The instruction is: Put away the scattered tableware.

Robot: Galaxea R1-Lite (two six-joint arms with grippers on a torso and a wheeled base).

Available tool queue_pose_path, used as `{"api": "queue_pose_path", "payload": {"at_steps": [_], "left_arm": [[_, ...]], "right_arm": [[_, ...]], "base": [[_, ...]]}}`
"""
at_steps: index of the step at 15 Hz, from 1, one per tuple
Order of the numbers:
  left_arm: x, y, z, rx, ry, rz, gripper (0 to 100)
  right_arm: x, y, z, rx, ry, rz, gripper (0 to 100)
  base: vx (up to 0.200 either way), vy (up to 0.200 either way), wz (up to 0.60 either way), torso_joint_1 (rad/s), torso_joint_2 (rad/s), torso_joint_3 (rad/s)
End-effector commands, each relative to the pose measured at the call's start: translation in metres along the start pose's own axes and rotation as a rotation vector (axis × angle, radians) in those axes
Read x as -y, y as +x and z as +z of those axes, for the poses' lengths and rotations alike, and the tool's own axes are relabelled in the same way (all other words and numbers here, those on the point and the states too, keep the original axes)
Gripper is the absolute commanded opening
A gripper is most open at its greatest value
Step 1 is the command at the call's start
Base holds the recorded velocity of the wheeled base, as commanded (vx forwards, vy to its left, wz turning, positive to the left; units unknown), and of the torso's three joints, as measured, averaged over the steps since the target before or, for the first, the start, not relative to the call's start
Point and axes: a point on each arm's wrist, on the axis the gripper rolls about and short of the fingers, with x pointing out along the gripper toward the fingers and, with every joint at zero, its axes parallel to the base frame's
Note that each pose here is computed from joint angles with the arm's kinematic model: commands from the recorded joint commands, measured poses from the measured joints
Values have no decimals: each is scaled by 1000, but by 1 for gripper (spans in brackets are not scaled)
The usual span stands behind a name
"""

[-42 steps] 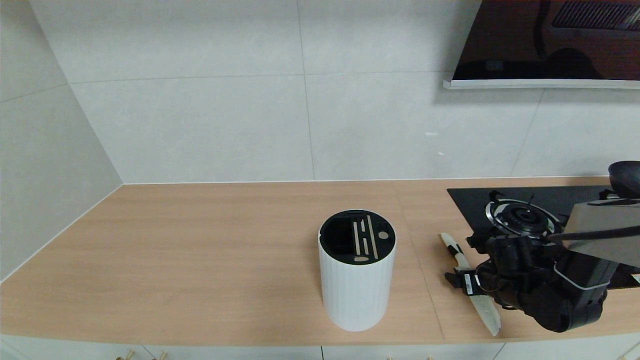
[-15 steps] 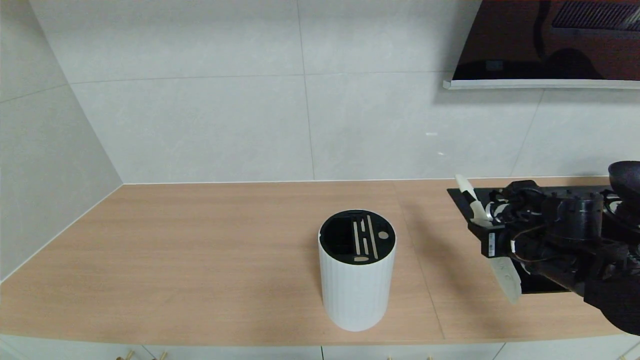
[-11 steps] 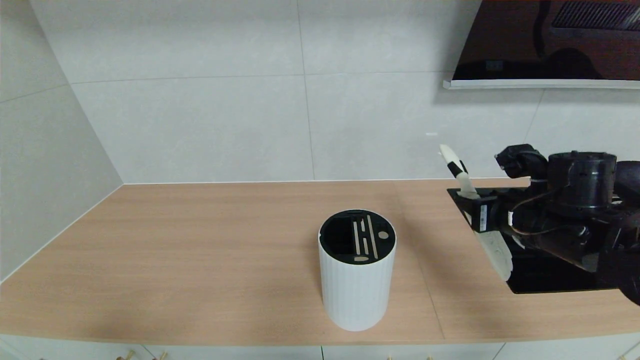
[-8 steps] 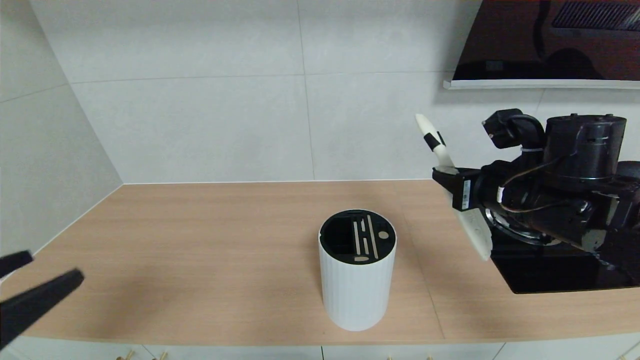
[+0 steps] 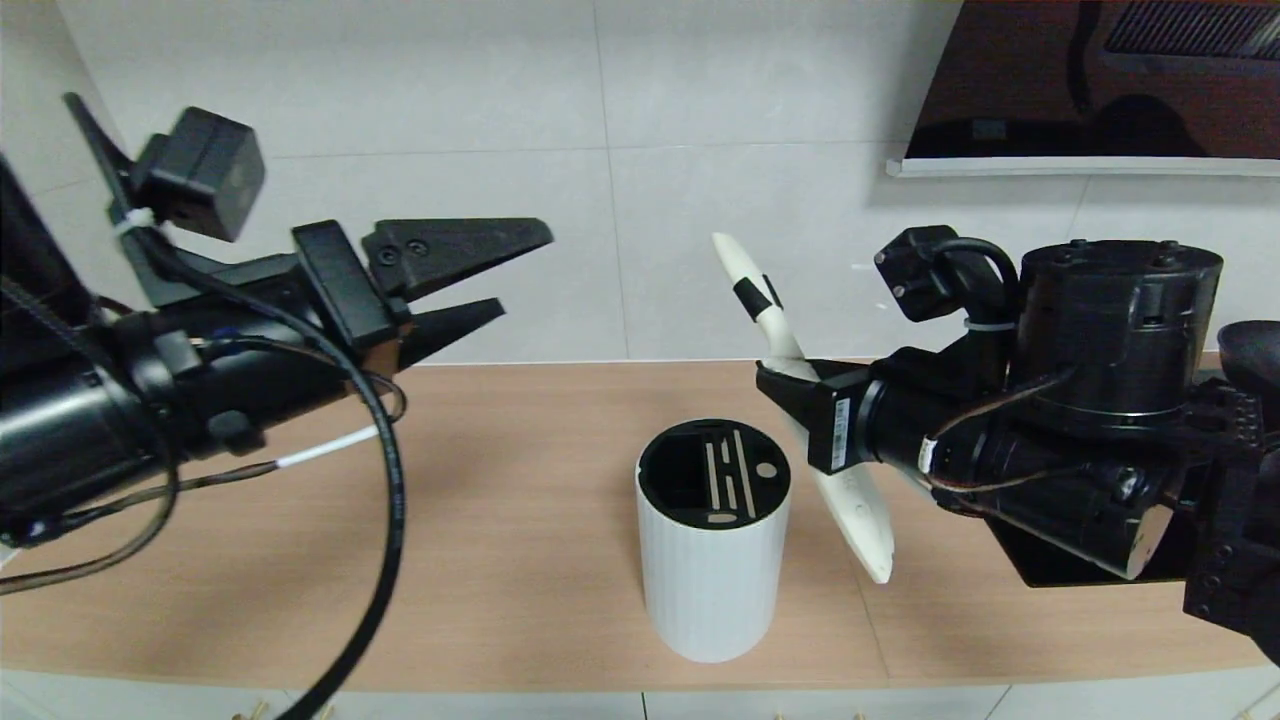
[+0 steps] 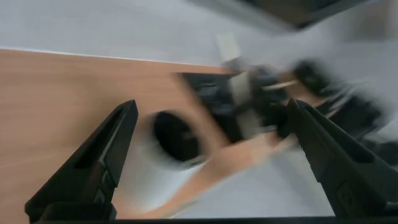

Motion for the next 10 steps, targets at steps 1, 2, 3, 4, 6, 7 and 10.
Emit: {"api": "queue_pose_path", "payload": {"at_steps": [1,2,3,4,6,7,10], "left_arm": [[-17,37,-26,-91,-85,-5,100],[-17,43,-30,-86,-85,-26,100],[-20,48,-36,-86,-83,-31,100],[-23,50,-38,-86,-81,-31,100],[-25,60,-52,-106,-81,-42,100],[-23,65,-57,-98,-81,-38,100],[-18,71,-62,-65,-74,-46,100]], "right_arm": [[-13,-3,-2,-4,24,42,0],[-18,-5,-2,-7,40,63,0],[-24,-6,-4,-13,42,81,0],[-27,-6,-6,-19,39,91,0],[-38,-9,-9,-29,36,126,0],[-39,-9,-10,-34,34,130,0],[-44,-10,-12,-41,34,144,0]], "base": [[0,0,0,0,0,0],[0,0,0,0,0,0],[0,0,0,0,0,0],[0,0,0,0,0,0],[0,0,0,0,0,0],[0,0,0,0,0,0],[0,0,0,0,0,0]]}}
